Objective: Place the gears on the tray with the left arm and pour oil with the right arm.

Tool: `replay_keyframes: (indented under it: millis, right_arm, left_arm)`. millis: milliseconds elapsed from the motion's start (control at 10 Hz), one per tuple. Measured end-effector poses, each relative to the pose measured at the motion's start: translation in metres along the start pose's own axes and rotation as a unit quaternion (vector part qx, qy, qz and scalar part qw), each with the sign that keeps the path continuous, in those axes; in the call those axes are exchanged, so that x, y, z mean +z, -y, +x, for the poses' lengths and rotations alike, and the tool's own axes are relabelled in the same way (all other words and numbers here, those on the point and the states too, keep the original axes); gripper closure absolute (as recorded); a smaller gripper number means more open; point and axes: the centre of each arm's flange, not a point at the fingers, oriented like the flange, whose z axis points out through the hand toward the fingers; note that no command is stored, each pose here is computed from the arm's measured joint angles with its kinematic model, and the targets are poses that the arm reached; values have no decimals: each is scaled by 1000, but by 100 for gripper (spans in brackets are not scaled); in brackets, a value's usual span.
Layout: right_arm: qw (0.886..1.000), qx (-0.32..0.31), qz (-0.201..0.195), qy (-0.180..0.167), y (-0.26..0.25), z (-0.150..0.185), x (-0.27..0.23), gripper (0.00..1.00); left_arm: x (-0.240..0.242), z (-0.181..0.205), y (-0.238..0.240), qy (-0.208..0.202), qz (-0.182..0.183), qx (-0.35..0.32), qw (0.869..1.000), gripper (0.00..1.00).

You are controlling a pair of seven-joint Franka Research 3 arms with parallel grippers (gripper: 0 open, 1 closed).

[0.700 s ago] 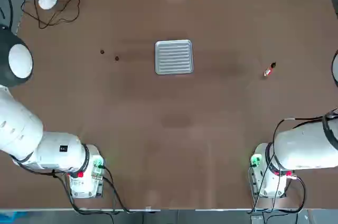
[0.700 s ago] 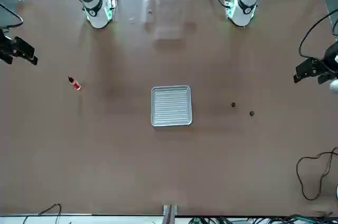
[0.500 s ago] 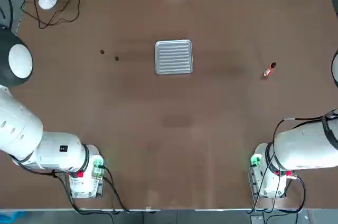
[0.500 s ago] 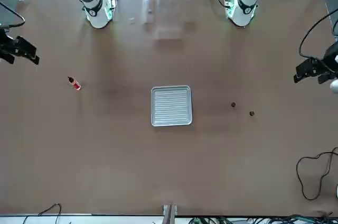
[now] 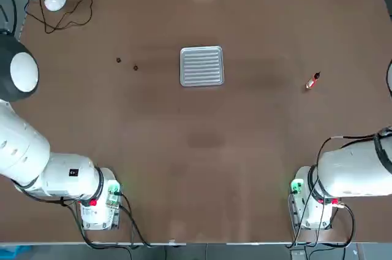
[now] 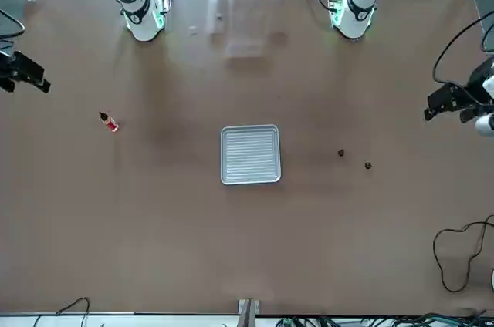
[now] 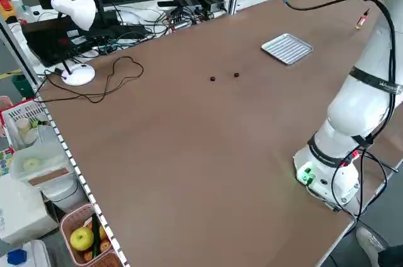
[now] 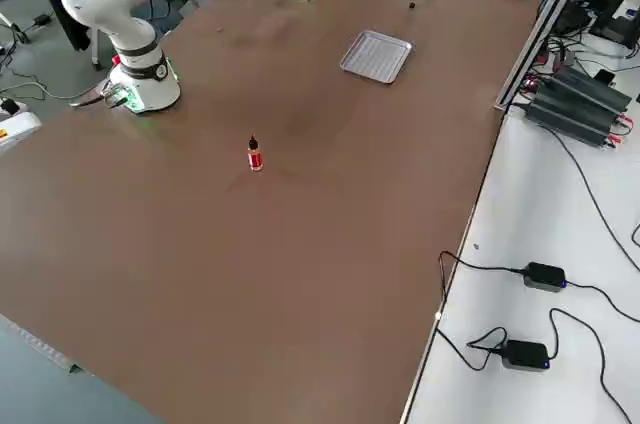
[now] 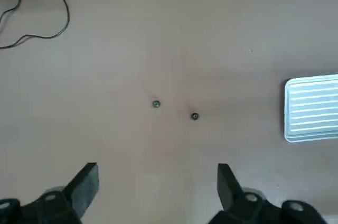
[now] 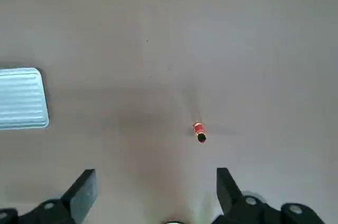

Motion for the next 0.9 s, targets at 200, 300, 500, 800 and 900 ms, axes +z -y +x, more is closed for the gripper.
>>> replay_keyframes:
  millis: [200,300,500,800,900]
  right_arm:
    - [997,-77,5,4,-40,-4,3,0]
    - [991,-131,14,3,-62,-6,5,0]
    - [974,-221,39,-7,-112,-13,13,0]
    - [948,-294,112,-38,-182,-27,45,1]
    - [937,-314,141,-53,-206,-35,63,1]
  left_arm:
    - [27,11,-23,-13,-4,3,1000,1]
    - [48,15,-36,-14,-6,3,1000,1]
    - [91,16,-69,-9,0,4,1000,1]
    - [152,7,-118,-17,25,-11,999,1]
    - [170,2,-129,-20,30,-15,999,1]
